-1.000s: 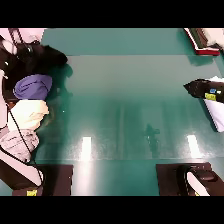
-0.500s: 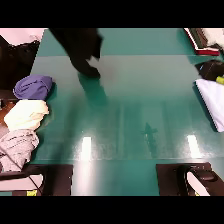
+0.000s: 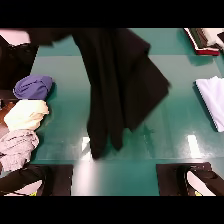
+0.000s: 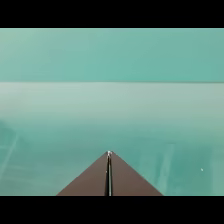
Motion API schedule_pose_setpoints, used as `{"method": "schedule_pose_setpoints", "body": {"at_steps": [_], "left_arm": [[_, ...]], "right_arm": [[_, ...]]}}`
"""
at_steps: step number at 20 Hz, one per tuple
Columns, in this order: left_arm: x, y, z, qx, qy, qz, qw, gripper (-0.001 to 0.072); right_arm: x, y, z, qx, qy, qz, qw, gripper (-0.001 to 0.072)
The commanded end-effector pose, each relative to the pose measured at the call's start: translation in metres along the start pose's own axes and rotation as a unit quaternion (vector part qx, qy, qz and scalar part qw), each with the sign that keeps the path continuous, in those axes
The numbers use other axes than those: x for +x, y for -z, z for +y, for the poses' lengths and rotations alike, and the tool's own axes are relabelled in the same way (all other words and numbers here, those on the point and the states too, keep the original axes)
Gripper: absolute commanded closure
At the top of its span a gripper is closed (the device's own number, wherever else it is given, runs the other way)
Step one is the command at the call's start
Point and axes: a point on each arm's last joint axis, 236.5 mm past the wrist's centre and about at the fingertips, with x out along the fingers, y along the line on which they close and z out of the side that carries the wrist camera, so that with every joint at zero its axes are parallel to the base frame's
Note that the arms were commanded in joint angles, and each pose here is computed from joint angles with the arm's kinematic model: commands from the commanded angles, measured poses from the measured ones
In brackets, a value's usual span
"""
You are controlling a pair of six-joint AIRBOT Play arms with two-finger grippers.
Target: Fold the shirts.
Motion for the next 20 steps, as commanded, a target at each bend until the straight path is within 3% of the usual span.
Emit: {"method": "schedule_pose_setpoints", "body": {"at_steps": [1, 5, 7, 8, 9, 10, 15, 20], "left_arm": [[0.029, 0.066, 0.021, -0.032, -0.021, 0.097, 0.995, 0.0685], [0.046, 0.186, 0.121, -0.074, -0.171, 0.231, 0.955, 0.0684], [0.052, 0.219, 0.152, -0.102, -0.207, 0.233, 0.945, 0.0682], [0.050, 0.228, 0.164, -0.120, -0.220, 0.229, 0.941, 0.0458], [0.043, 0.231, 0.174, -0.145, -0.234, 0.226, 0.934, 0.0150], [0.031, 0.233, 0.184, -0.180, -0.250, 0.221, 0.925, 0.0073], [-0.012, 0.300, 0.165, -0.279, -0.233, 0.338, 0.868, 0.0074], [0.035, 0.387, 0.103, -0.367, -0.151, 0.355, 0.847, 0.0074]], "right_arm": [[-0.008, -0.001, 0.006, -0.016, -0.004, 0.029, 0.999, 0.0696], [-0.013, 0.004, 0.008, -0.017, -0.005, 0.039, 0.999, 0.0696], [-0.014, 0.010, 0.008, -0.018, -0.006, 0.050, 0.999, 0.0696], [-0.014, 0.013, 0.008, -0.018, -0.006, 0.055, 0.998, 0.0696], [-0.015, 0.014, 0.008, -0.018, -0.007, 0.059, 0.998, 0.0696], [-0.015, 0.015, 0.008, -0.018, -0.006, 0.061, 0.998, 0.0696], [-0.015, 0.019, 0.008, -0.018, -0.006, 0.069, 0.997, 0.0696], [-0.005, 0.025, 0.004, -0.014, -0.006, 0.086, 0.996, 0.0696]]}}
